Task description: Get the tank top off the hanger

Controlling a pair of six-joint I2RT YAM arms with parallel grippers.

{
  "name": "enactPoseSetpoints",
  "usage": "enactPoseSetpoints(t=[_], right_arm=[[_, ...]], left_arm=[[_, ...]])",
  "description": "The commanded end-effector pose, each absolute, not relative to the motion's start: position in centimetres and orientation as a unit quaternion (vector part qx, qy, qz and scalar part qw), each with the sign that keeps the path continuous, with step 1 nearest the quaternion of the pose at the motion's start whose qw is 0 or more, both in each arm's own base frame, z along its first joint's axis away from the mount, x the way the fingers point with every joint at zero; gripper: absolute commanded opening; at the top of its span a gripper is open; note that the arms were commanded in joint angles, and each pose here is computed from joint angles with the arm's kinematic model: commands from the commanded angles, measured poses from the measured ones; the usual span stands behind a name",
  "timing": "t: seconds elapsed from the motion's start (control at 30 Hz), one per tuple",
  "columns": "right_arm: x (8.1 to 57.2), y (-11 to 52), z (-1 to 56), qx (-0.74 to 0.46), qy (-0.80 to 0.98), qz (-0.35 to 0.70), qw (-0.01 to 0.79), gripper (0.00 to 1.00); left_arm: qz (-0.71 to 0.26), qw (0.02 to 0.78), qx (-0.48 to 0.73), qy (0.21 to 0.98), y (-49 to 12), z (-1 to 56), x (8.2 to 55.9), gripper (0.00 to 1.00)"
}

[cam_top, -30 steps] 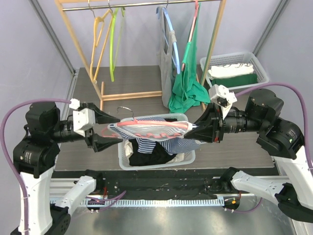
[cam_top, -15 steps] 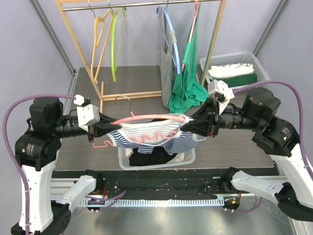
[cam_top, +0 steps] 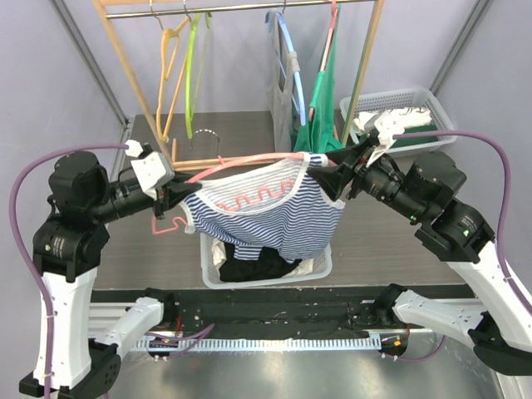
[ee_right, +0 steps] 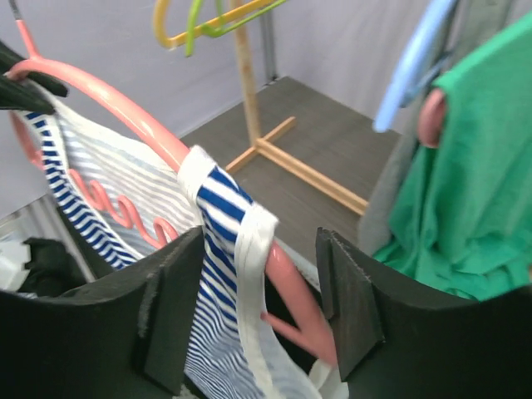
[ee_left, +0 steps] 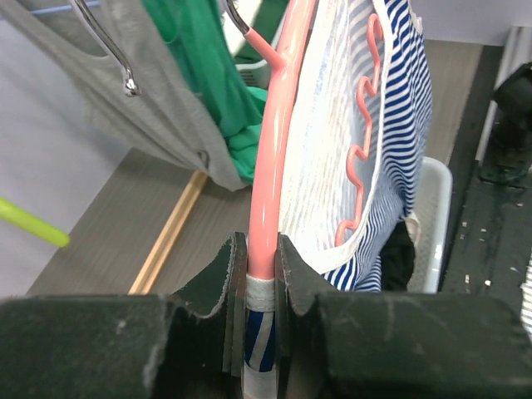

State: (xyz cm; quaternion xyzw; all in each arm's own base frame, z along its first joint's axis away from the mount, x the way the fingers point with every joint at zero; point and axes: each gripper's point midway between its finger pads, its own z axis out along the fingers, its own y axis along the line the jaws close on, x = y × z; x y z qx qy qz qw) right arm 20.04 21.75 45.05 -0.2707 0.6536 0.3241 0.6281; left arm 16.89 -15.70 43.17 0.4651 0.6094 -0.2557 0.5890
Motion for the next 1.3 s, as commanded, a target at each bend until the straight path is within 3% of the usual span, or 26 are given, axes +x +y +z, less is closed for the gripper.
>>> enactPoseSetpoints(t=[0.0, 0.23, 0.6, 0.87, 1.27], right_arm=[[21.4, 18.3, 48.0, -0.191, 0.635, 0.278, 0.695, 0.70], [19.7, 16.1, 48.5, -0.153, 0.627, 0.292, 0.706, 0.78], [18.7, 18.8, 44.4, -0.089, 0.623, 0.423, 0.651, 0.74], [19.5, 21.2, 45.3, -0.090, 0.607, 0.465, 0.638, 0.74], [19.7, 22.4, 45.2, -0.092, 0.606, 0.486, 0.623, 0.57]], left_arm=[[-0.218, 0.630, 0.452, 0.593, -15.3, 45.2, 19.3, 0.00], [-0.192, 0.638, 0.460, 0.588, -14.9, 45.4, 19.9, 0.00], [-0.202, 0.619, 0.473, 0.594, -14.9, 43.8, 18.5, 0.00], [-0.209, 0.615, 0.478, 0.591, -14.9, 43.5, 17.3, 0.00], [-0.215, 0.616, 0.479, 0.588, -15.0, 43.7, 17.0, 0.00]])
